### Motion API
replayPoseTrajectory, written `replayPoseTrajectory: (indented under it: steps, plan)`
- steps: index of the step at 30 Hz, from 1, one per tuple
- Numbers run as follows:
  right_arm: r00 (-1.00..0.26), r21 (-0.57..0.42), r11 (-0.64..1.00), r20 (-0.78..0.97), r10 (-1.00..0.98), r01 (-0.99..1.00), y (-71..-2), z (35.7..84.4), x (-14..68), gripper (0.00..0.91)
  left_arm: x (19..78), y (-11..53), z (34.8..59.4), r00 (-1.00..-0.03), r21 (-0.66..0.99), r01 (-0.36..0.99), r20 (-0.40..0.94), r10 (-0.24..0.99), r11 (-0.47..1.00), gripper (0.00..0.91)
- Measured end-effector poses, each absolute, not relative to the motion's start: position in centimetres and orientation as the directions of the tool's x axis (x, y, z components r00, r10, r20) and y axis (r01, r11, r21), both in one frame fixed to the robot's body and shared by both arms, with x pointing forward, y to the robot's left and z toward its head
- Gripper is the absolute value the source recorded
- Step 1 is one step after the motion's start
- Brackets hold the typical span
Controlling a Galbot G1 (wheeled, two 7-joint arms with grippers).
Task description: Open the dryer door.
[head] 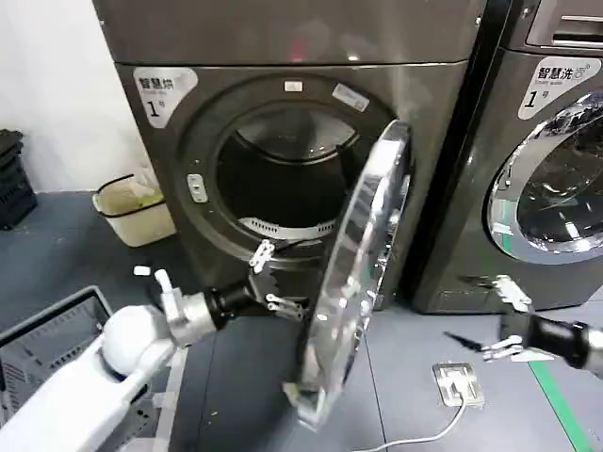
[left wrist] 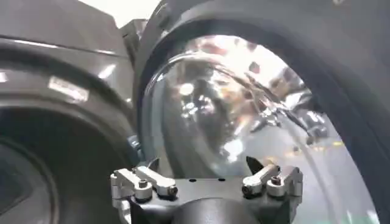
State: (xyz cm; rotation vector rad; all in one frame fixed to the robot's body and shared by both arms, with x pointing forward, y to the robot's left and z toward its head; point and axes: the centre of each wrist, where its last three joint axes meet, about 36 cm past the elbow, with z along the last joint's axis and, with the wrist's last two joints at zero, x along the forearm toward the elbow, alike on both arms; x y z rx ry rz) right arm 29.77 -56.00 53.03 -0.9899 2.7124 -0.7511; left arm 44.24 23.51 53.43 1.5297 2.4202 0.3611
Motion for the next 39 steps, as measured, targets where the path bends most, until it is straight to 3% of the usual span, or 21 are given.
replayPoseTrajectory:
  steps: [8,16,25,39]
  plan:
    - [-0.978,-0.54,0.832,-0.075,-0.195,-0.125,-59.9,51.5,19.0,0.907,45.0,20.1,52.8,-0.358,0.338,0.865,-0.102,0.928,0.37,0.907]
    - [-0.955,-0.553,0.779,-0.145,0.259,0.295,-60.7,48.9,9.9,0.907,46.4,16.5,52.2,-0.304,0.329,0.886,-0.118,0.945,0.326,0.907]
    - [-0.709,-0.501,0.559,-0.173,0.684,0.661,-60.2,45.9,2.5,0.907,47.9,12.5,51.8,-0.281,0.352,0.885,-0.121,0.952,0.306,0.907]
    - [-0.23,-0.453,0.12,-0.197,0.953,0.883,-57.1,42.2,-2.7,0.907,49.4,7.9,51.0,-0.307,0.338,0.88,-0.129,0.943,0.333,0.907]
